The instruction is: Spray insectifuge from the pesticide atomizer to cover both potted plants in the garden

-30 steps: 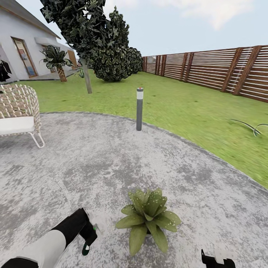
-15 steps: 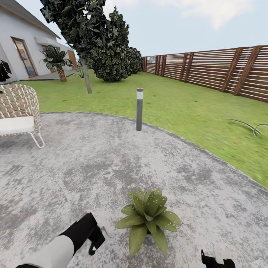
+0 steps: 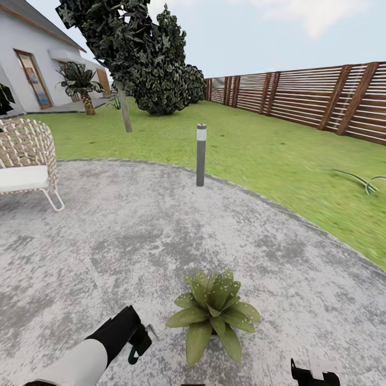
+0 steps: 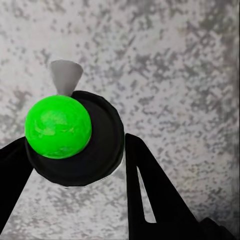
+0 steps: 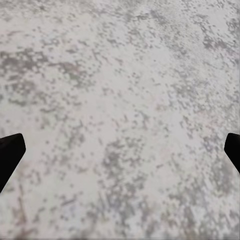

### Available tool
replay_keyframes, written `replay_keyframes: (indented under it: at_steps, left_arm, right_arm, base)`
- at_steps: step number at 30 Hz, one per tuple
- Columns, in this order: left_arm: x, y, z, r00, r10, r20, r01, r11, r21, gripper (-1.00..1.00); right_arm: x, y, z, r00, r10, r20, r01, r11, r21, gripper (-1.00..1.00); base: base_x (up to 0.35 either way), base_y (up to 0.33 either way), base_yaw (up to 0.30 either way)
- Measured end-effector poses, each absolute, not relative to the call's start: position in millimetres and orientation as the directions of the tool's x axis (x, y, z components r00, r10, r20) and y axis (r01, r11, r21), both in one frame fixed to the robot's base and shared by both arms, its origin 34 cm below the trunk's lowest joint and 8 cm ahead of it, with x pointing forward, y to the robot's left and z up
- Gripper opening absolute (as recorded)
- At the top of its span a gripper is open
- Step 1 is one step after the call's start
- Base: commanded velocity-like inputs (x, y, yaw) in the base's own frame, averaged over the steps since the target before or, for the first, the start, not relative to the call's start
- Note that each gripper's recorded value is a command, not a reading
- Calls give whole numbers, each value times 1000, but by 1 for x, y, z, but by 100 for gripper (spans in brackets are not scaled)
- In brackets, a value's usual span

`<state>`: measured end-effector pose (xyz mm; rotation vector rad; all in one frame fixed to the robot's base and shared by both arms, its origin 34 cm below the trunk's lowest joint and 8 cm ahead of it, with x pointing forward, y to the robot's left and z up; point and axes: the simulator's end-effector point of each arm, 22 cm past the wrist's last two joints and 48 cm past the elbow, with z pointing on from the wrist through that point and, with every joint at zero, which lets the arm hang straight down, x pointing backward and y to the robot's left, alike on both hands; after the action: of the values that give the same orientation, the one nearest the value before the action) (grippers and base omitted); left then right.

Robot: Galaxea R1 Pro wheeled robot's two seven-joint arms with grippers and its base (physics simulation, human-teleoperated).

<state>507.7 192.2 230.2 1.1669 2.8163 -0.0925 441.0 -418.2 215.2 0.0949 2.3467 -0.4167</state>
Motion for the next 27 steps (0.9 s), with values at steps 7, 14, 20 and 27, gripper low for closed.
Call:
replay_keyframes:
  at_steps: [7,14,20,27]
  left_arm:
    - [514,178,239,-698,706,-120,716,692,-90,-100]
    - [503,180,234,-694,712,-105,719,683,-125,-100]
    - [502,186,233,-695,712,-99,719,684,-122,-100]
    - [525,203,245,-700,702,-133,714,695,-90,-100]
  right_arm:
    - [437,-418,211,-733,-53,-679,184,945,-272,100]
    - [436,-418,210,-735,-52,-676,183,945,-273,100]
    - [436,-418,210,-735,-53,-676,183,944,-273,100]
    - [436,-418,210,-735,-53,-676,183,945,-273,100]
  base:
    - [0,0,0]
    - [0,0,0]
    - [0,0,0]
    - [0,0,0]
